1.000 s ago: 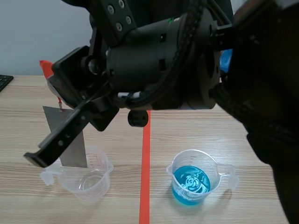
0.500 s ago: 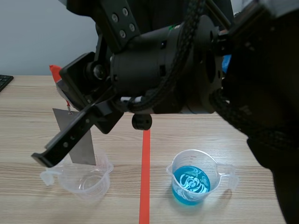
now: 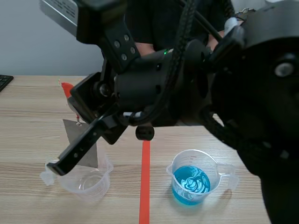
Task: Do the redox reaction experiment.
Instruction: 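Put the plate into the left beaker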
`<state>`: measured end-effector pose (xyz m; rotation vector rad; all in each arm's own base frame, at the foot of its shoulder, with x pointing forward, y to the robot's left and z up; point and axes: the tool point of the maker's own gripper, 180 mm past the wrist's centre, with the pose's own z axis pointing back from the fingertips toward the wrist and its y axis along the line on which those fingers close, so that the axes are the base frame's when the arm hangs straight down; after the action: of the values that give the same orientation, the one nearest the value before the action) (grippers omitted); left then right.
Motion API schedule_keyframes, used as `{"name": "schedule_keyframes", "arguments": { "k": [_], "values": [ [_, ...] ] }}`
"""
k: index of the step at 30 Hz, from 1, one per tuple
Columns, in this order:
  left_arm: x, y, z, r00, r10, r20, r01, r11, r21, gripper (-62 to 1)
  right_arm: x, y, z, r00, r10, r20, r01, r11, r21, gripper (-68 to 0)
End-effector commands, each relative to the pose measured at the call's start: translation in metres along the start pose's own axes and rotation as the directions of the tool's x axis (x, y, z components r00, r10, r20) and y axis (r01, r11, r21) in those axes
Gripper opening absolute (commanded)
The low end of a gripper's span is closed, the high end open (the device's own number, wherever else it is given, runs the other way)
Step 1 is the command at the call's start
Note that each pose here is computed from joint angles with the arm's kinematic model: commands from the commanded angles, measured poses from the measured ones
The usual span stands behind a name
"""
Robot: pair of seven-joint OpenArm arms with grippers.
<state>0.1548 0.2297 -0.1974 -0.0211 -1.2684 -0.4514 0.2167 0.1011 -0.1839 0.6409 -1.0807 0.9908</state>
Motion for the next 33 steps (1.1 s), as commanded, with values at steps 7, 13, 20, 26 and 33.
{"name": "schedule_keyframes", "arguments": {
  "k": [7,13,20,26,33],
  "values": [
    [0.007,-0.002,-0.001,0.999,0.008,0.034,-0.008,1.0,-0.004,-56.3,0.001,-0.002,-0.005,0.999,-0.019,0.034,0.018,1.0,0.007,-65.8],
    [0.007,-0.002,-0.001,0.999,0.008,0.034,-0.008,1.0,-0.004,-56.3,-0.012,-0.004,-0.015,0.998,-0.056,0.024,0.056,0.998,0.017,-65.8],
    [0.008,-0.002,-0.001,0.999,0.009,0.034,-0.008,1.0,-0.004,-56.3,-0.019,-0.007,-0.022,0.998,-0.069,0.013,0.068,0.998,0.007,-65.8],
    [0.008,-0.002,-0.001,0.999,0.009,0.034,-0.008,1.0,-0.004,-56.3,-0.024,-0.005,-0.028,0.997,-0.077,0.007,0.077,0.997,0.017,-65.1],
    [0.008,-0.002,-0.001,0.999,0.009,0.034,-0.008,1.0,-0.004,-56.3,-0.029,0.004,-0.035,0.998,-0.055,-0.009,0.055,0.998,0.038,-65.1]
  ]
}}
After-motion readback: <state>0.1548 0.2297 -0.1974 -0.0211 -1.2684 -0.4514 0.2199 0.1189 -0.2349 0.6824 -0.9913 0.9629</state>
